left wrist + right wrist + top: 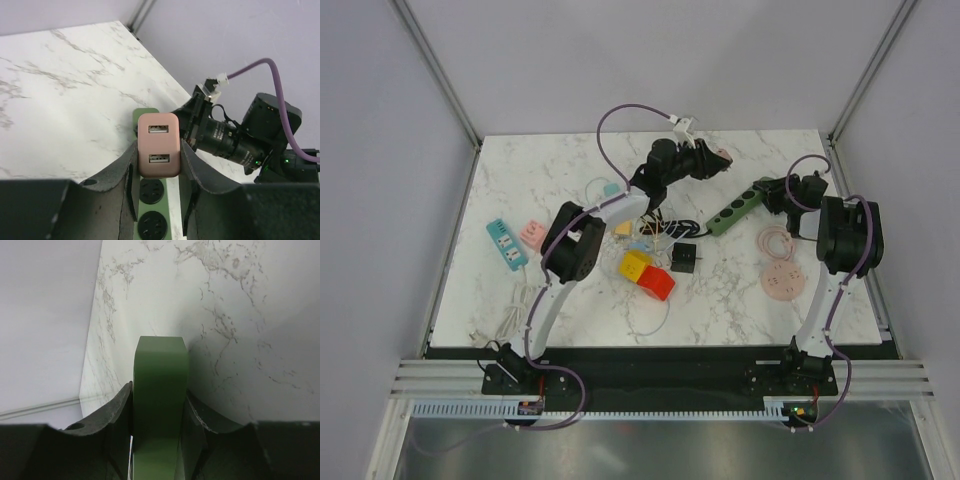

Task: Pull the plug off the socket

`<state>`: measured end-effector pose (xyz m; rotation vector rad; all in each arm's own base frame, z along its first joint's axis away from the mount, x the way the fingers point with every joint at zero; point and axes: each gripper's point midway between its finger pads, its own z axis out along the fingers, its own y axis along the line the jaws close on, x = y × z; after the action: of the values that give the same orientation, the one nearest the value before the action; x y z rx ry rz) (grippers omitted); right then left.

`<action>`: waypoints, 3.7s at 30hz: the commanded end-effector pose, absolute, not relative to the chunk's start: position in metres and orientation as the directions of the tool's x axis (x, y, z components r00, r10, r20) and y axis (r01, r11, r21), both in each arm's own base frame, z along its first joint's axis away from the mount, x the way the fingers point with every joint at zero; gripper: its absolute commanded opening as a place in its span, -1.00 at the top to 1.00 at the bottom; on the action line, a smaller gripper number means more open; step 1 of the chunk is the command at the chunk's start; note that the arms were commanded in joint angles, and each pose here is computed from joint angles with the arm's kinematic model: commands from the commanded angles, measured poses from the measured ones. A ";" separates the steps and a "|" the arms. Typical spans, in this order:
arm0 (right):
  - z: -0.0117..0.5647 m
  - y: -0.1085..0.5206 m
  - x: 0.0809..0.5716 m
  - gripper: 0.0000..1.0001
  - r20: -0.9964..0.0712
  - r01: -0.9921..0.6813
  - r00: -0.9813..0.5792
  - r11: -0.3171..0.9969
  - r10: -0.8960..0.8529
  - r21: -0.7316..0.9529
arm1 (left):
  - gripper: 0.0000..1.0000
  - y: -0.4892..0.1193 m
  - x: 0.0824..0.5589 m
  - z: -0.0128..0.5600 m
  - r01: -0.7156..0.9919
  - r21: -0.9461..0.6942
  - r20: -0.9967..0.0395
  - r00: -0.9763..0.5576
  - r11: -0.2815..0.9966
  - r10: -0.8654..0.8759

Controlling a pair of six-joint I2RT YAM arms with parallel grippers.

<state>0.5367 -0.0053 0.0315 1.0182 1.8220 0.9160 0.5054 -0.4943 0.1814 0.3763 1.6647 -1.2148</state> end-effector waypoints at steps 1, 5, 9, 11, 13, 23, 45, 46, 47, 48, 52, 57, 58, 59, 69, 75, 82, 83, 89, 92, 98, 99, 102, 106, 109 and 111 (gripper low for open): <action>0.014 -0.023 0.537 1.00 -0.427 0.314 -0.286 0.504 0.858 0.804 | 0.95 -0.482 0.495 0.252 0.781 -0.471 -0.873 -0.346 0.410 -0.344; 0.024 -0.037 0.540 1.00 -0.443 0.301 -0.239 0.500 0.864 0.812 | 0.96 -0.472 0.483 0.268 0.791 -0.397 -0.911 -0.279 0.465 -0.303; 0.035 -0.058 0.548 1.00 -0.482 0.307 -0.218 0.529 0.848 0.792 | 0.96 -0.448 0.466 0.291 0.785 -0.300 -0.951 -0.203 0.542 -0.232; 0.032 -0.061 0.551 0.98 -0.492 0.331 -0.250 0.551 0.834 0.766 | 0.95 -0.430 0.464 0.290 0.752 -0.248 -0.968 -0.173 0.611 -0.179; 0.039 -0.064 0.557 0.81 -0.519 0.317 -0.251 0.576 0.817 0.753 | 0.96 -0.404 0.457 0.292 0.703 -0.212 -0.977 -0.170 0.679 -0.130; 0.042 -0.051 0.561 -0.71 -0.489 0.292 -0.337 0.583 0.804 0.758 | 0.96 -0.283 0.388 0.212 0.391 -0.281 -0.906 -0.408 0.877 -0.109; 0.131 -0.071 0.488 -0.96 -0.745 0.430 -0.355 0.806 0.565 0.406 | 0.83 -0.163 0.338 0.093 -0.037 -0.113 -0.722 -0.683 0.993 -0.108; 0.133 -0.056 0.491 -0.96 -0.746 0.392 -0.372 0.822 0.552 0.413 | 0.84 -0.161 0.340 0.087 -0.047 -0.094 -0.718 -0.689 0.994 -0.101; 0.138 -0.047 0.495 -0.96 -0.755 0.367 -0.370 0.832 0.542 0.417 | 0.83 -0.161 0.342 0.087 -0.046 -0.089 -0.719 -0.689 0.995 -0.096; 0.139 -0.039 0.496 -0.96 -0.759 0.348 -0.376 0.840 0.531 0.415 | 0.80 -0.160 0.346 0.088 -0.040 -0.078 -0.722 -0.687 0.996 -0.084; 0.144 0.000 0.507 -0.96 -0.777 0.257 -0.409 0.877 0.479 0.405 | 0.42 -0.159 0.352 0.079 -0.028 -0.055 -0.710 -0.701 0.998 -0.059; 0.145 0.017 0.514 -0.96 -0.770 0.213 -0.419 0.877 0.480 0.431 | 0.23 -0.167 0.361 0.070 -0.015 -0.068 -0.701 -0.711 0.998 -0.058; 0.145 0.019 0.515 -0.96 -0.772 0.205 -0.416 0.876 0.481 0.436 | 0.14 -0.167 0.362 0.070 -0.016 -0.070 -0.701 -0.711 0.997 -0.060; 0.144 0.020 0.516 -0.96 -0.771 0.202 -0.418 0.876 0.482 0.438 | 0.07 -0.168 0.364 0.068 -0.017 -0.069 -0.702 -0.710 0.998 -0.060; 0.140 0.028 0.518 -0.96 -0.760 0.184 -0.432 0.873 0.485 0.452 | -0.99 -0.175 0.369 0.077 -0.021 -0.102 -0.710 -0.698 0.995 -0.087; 0.149 0.045 0.514 -0.96 -0.765 0.144 -0.440 0.878 0.470 0.456 | -0.99 -0.170 0.360 0.111 -0.019 -0.153 -0.750 -0.649 0.988 -0.129; 0.175 0.074 0.498 -0.96 -0.776 0.093 -0.433 0.879 0.459 0.468 | -0.99 -0.166 0.330 0.142 0.035 -0.230 -0.767 -0.622 0.972 -0.159; 0.183 0.081 0.494 -0.96 -0.782 0.080 -0.427 0.880 0.454 0.468 | -0.99 -0.164 0.324 0.155 0.045 -0.257 -0.779 -0.601 0.965 -0.180; 0.175 0.132 0.442 -0.96 -0.763 0.016 -0.498 0.884 0.412 0.467 | -1.00 -0.171 0.287 0.173 0.139 -0.379 -0.763 -0.607 0.915 -0.223; 0.177 0.143 0.411 -0.96 -0.767 0.011 -0.509 0.893 0.392 0.449 | -0.99 -0.175 0.269 0.182 0.181 -0.447 -0.753 -0.605 0.876 -0.259; 0.184 0.135 0.349 -0.96 -0.772 -0.003 -0.503 0.892 0.390 0.452 | -1.00 -0.180 0.232 0.193 0.264 -0.557 -0.731 -0.607 0.788 -0.313; 0.184 0.134 0.340 -0.96 -0.770 -0.008 -0.506 0.890 0.389 0.455 | -1.00 -0.181 0.226 0.195 0.276 -0.571 -0.728 -0.606 0.773 -0.321; 0.186 0.132 0.310 -0.96 -0.763 -0.046 -0.498 0.866 0.413 0.498 | -1.00 -0.179 0.209 0.193 0.304 -0.618 -0.716 -0.598 0.725 -0.360; 0.163 0.136 0.272 -0.96 -0.709 -0.071 -0.538 0.814 0.456 0.577 | -0.99 -0.181 0.188 0.185 0.324 -0.692 -0.673 -0.615 0.646 -0.412; 0.142 0.134 0.252 -0.96 -0.671 -0.052 -0.555 0.785 0.492 0.618 | -1.00 -0.188 0.170 0.182 0.373 -0.738 -0.645 -0.636 0.563 -0.424; 0.141 0.132 0.242 -0.96 -0.652 -0.049 -0.536 0.751 0.537 0.659 | -1.00 -0.192 0.158 0.188 0.406 -0.773 -0.620 -0.644 0.487 -0.447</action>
<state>0.2582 0.1273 0.1549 0.3037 1.9972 0.6973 0.1786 -0.1775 0.1748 -0.0441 1.9437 -1.0547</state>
